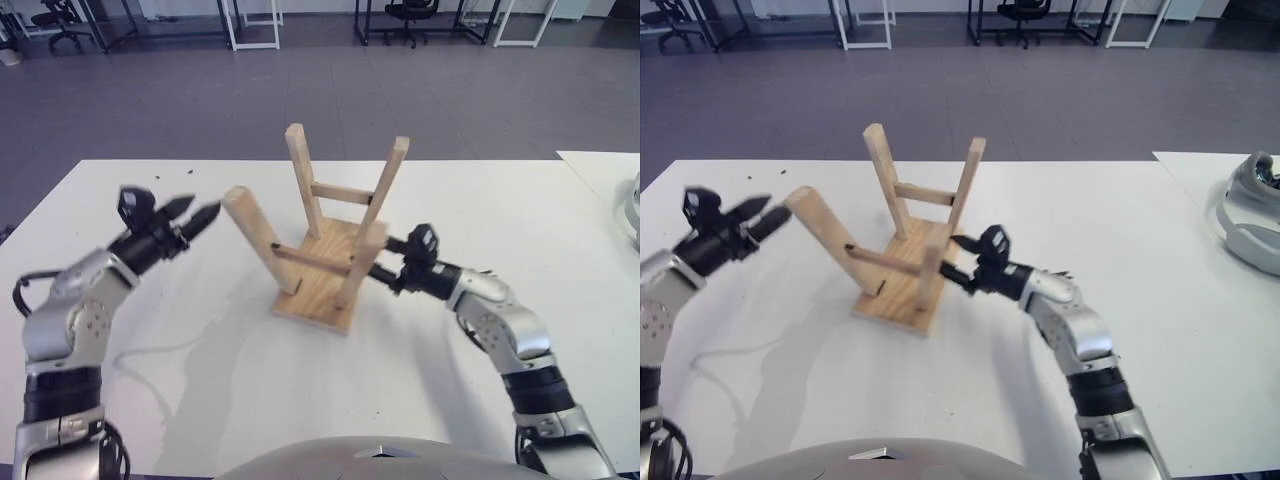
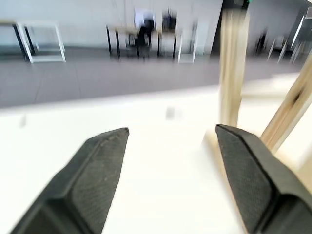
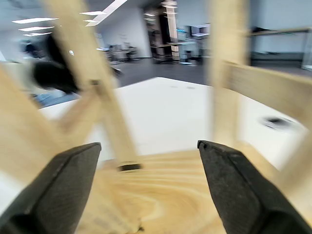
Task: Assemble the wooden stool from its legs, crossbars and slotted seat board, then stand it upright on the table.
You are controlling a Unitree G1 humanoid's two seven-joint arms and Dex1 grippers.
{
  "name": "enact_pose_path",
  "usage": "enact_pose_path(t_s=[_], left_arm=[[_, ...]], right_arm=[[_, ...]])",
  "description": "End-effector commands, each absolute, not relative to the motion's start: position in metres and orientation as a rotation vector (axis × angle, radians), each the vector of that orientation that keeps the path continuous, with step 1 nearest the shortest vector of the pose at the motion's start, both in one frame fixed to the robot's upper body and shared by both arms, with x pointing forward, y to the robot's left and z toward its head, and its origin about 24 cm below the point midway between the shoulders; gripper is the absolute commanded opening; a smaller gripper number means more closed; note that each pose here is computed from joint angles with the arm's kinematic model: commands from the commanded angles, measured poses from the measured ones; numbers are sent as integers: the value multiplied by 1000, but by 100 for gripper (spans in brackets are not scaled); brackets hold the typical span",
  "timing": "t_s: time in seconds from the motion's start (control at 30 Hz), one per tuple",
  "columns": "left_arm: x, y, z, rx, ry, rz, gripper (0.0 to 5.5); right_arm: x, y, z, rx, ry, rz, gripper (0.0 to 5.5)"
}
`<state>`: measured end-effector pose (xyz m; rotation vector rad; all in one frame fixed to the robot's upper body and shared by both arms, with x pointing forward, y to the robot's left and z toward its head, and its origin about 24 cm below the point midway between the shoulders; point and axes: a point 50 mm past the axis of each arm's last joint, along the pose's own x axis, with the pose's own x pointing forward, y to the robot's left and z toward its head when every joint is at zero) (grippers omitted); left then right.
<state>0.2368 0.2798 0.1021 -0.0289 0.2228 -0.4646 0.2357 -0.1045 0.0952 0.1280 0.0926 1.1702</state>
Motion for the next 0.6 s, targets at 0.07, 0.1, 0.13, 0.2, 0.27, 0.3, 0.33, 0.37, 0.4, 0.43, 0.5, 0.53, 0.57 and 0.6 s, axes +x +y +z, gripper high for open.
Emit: enact_pose_path(t_s=[0.07,0.1,0.13,0.2,0.27,0.3,0.33,0.37,0.4,0.43,0.5,0.53,0.57,0.6], left_arm=[[183,298,56,219,507,-549,327],[176,298,51,258,547,-576,327],[171,297,47,277,576,-598,327],[167,291,45,322,611,-653,327],[169,280,42,375,634,-712,327],[171,276,42,395,639,-730,327],[173,273,42,409,643,-743,327],[176,271,41,454,658,-758,327],[177,269,41,491,677,-772,327],[179,267,40,513,690,-785,327],[189,261,37,545,695,-783,327],[197,258,34,559,678,-757,327],[210,254,31,552,629,-696,327],[225,245,29,517,562,-640,327]], right_arm=[[191,-130,81,-136,249,1274,372],[188,-145,74,-151,299,1239,372],[188,-164,63,-158,355,1175,372],[225,-208,50,-110,347,878,372],[276,-217,44,-82,282,655,372],[296,-209,40,-115,281,620,372],[314,-196,32,-149,310,603,372],[327,-179,24,-192,344,609,372],[335,-162,16,-220,382,631,372],[339,-147,10,-226,414,663,372],[331,-133,-6,-263,484,786,372],[323,-134,-14,-286,512,854,372],[313,-137,-21,-294,526,930,372],[302,-143,-26,-278,524,1001,372]])
